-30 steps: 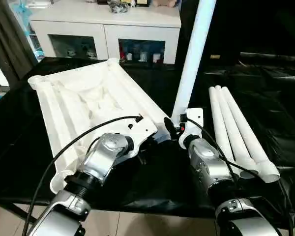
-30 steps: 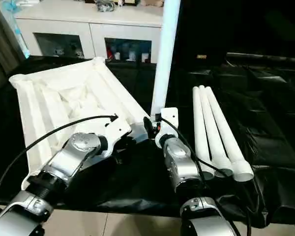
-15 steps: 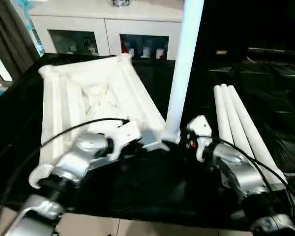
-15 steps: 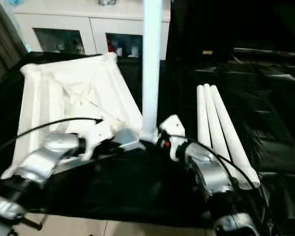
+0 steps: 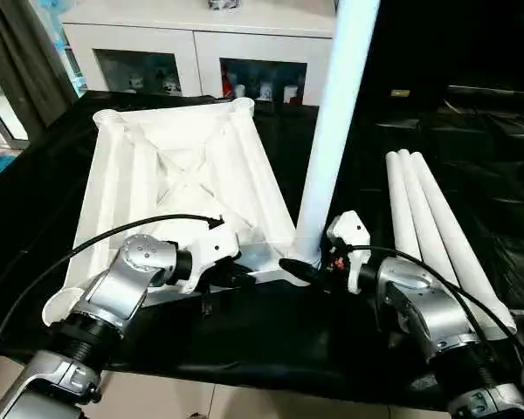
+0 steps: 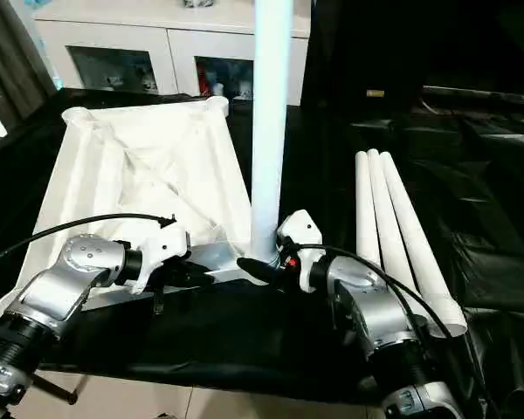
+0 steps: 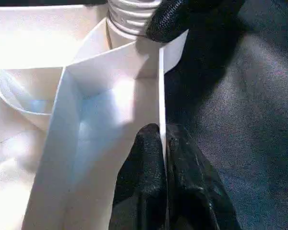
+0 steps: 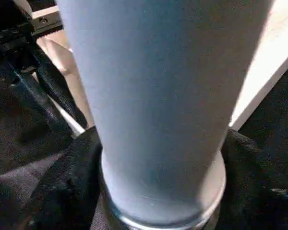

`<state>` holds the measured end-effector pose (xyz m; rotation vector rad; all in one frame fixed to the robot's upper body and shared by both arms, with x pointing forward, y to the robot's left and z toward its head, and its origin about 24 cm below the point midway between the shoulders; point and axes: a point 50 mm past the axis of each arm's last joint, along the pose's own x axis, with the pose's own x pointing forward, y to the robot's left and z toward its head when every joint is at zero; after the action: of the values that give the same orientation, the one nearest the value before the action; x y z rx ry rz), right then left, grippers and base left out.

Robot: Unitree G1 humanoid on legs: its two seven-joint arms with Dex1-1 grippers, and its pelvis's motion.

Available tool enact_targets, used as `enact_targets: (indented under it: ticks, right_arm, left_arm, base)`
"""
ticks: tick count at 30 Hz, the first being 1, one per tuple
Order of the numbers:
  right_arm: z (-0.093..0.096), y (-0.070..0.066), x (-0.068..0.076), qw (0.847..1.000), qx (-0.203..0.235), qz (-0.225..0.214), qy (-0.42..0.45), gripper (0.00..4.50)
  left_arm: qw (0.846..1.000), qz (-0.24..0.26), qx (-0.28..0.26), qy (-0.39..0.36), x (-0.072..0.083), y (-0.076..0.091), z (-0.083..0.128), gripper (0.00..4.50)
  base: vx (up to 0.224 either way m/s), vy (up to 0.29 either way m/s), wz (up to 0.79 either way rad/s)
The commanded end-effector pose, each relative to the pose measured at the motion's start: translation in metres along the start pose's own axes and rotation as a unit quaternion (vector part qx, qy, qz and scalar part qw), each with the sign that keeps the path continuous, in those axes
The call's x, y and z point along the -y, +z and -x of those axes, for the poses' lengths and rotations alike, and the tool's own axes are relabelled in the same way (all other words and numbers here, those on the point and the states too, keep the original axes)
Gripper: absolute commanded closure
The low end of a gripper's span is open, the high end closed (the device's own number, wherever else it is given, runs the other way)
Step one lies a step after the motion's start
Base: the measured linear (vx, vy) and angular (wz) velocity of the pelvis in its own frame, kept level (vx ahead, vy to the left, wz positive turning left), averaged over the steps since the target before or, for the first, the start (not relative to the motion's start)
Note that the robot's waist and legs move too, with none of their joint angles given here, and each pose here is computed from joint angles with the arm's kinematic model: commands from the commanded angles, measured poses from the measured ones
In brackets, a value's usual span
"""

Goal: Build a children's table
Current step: Rotate leg to tighten

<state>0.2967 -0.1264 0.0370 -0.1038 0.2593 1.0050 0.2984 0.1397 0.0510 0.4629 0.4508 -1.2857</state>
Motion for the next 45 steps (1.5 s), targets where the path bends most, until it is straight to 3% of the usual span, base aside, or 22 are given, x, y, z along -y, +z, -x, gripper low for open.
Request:
enact_targets:
  ticks: [1, 7, 10, 14, 18, 21, 24, 30, 31, 33, 34, 40, 45]
  right_arm:
    - [0.001, -0.001, -0.001, 1.000, -0.010, 0.001, 0.004, 1.60]
    - [0.000, -0.004, 0.000, 1.000, -0.013, -0.012, -0.012, 1.72]
    - [-0.004, -0.010, 0.004, 0.997, -0.008, -0.050, -0.066, 1.73]
    - [-0.017, -0.026, 0.011, 0.972, -0.029, -0.106, -0.209, 1.74]
    - [-0.038, -0.025, 0.006, 0.945, -0.016, -0.161, -0.285, 1.74]
    - [-0.051, -0.022, 0.001, 0.935, -0.012, -0.182, -0.305, 1.75]
    - [-0.062, -0.015, -0.002, 0.940, -0.009, -0.156, -0.303, 1.75]
    - [-0.062, -0.007, -0.001, 0.944, 0.034, -0.159, -0.286, 1.75]
    - [-0.062, -0.007, -0.001, 0.945, 0.036, -0.159, -0.285, 1.40]
    - [-0.059, -0.005, 0.000, 0.949, 0.047, -0.150, -0.275, 1.16]
    - [-0.056, -0.004, 0.001, 0.950, 0.052, -0.144, -0.271, 0.99]
    - [-0.036, 0.002, 0.008, 0.958, 0.067, -0.108, -0.257, 0.94]
    - [-0.003, 0.013, 0.007, 0.964, 0.103, -0.080, -0.234, 0.94]
  left_arm:
    - [1.000, -0.002, -0.008, -0.023, 0.007, -0.003, -0.003, 4.50]
    - [1.000, 0.001, -0.007, -0.021, 0.007, -0.004, -0.003, 4.50]
    - [1.000, 0.009, -0.004, -0.010, 0.005, -0.003, -0.006, 4.50]
    - [0.997, 0.034, -0.014, 0.071, -0.010, 0.000, -0.023, 4.50]
    - [0.989, 0.057, -0.018, 0.133, -0.016, 0.009, -0.044, 4.50]
    - [0.985, 0.064, -0.018, 0.158, -0.016, 0.018, -0.059, 4.50]
    - [0.989, 0.055, -0.003, 0.134, -0.004, 0.033, -0.078, 4.50]
    - [0.990, 0.050, 0.001, 0.132, -0.005, 0.032, -0.078, 4.50]
    - [0.990, 0.050, 0.001, 0.132, -0.005, 0.032, -0.078, 4.50]
    - [0.990, 0.051, -0.002, 0.130, -0.006, 0.028, -0.073, 4.50]
    - [0.991, 0.046, 0.000, 0.128, -0.007, 0.026, -0.069, 4.50]
    - [0.992, 0.025, 0.020, 0.123, -0.009, 0.022, -0.059, 4.50]
    - [0.992, 0.014, 0.056, 0.116, -0.007, 0.029, -0.056, 4.50]
  base:
    - [0.000, 0.000, 0.00]
    - [0.000, 0.000, 0.00]
    - [0.000, 0.000, 0.00]
    - [0.000, 0.000, 0.00]
    - [0.000, 0.000, 0.00]
    - [0.000, 0.000, 0.00]
    - [0.000, 0.000, 0.00]
    - [0.000, 0.000, 0.00]
    - [0.000, 0.000, 0.00]
    - [0.000, 0.000, 0.00]
    - [0.000, 0.000, 0.00]
    - [0.000, 0.000, 0.00]
    - [0.000, 0.000, 0.00]
